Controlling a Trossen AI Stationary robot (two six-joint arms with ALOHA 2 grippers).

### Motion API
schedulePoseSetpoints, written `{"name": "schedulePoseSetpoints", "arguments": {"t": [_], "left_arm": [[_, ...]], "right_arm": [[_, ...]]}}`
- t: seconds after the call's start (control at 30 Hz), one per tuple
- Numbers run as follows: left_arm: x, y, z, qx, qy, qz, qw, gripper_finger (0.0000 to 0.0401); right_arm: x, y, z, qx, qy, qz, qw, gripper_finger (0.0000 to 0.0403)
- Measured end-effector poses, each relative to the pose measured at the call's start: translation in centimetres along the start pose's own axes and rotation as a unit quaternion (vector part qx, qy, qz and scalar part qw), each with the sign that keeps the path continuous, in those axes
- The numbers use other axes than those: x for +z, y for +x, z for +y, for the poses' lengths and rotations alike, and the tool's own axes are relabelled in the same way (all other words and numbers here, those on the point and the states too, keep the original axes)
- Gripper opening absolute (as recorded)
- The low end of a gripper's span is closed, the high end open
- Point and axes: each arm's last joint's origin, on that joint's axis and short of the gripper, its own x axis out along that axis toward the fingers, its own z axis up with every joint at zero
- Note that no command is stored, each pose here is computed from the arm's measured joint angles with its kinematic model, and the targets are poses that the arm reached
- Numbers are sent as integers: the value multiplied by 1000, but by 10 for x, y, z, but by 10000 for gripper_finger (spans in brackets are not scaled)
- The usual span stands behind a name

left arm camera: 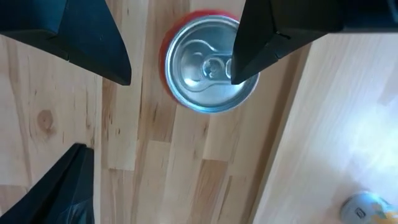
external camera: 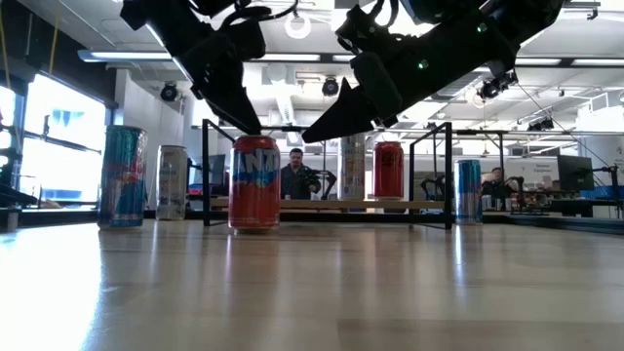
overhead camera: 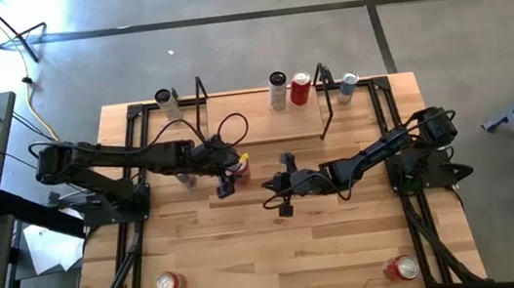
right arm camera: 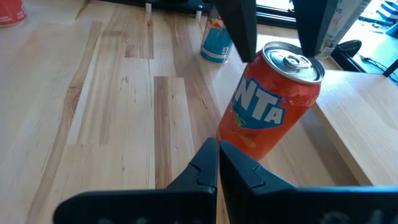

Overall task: Place canned beverage on shelf
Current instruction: Put the top red soda can on the shelf

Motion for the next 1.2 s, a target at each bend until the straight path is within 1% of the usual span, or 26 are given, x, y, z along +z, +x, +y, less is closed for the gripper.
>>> {"name": "schedulePoseSetpoints", "arguments": {"t": [0.27,0.4,0.63,0.77,1.2], "left_arm": [[2,-7,5,14,3,-10,1000,266],[-1,0,13,3,-12,9,1000,266],[-1,7,22,-2,-27,13,1000,266],[-1,11,22,-14,-29,14,999,266],[-2,11,22,-16,-19,17,1000,266]], "right_arm": [[1,0,0,2,0,-6,1000,0],[1,0,0,3,0,-6,1000,0],[1,0,0,3,0,-6,1000,0],[1,0,0,4,0,-6,1000,0],[1,0,0,4,0,-5,1000,0]]}}
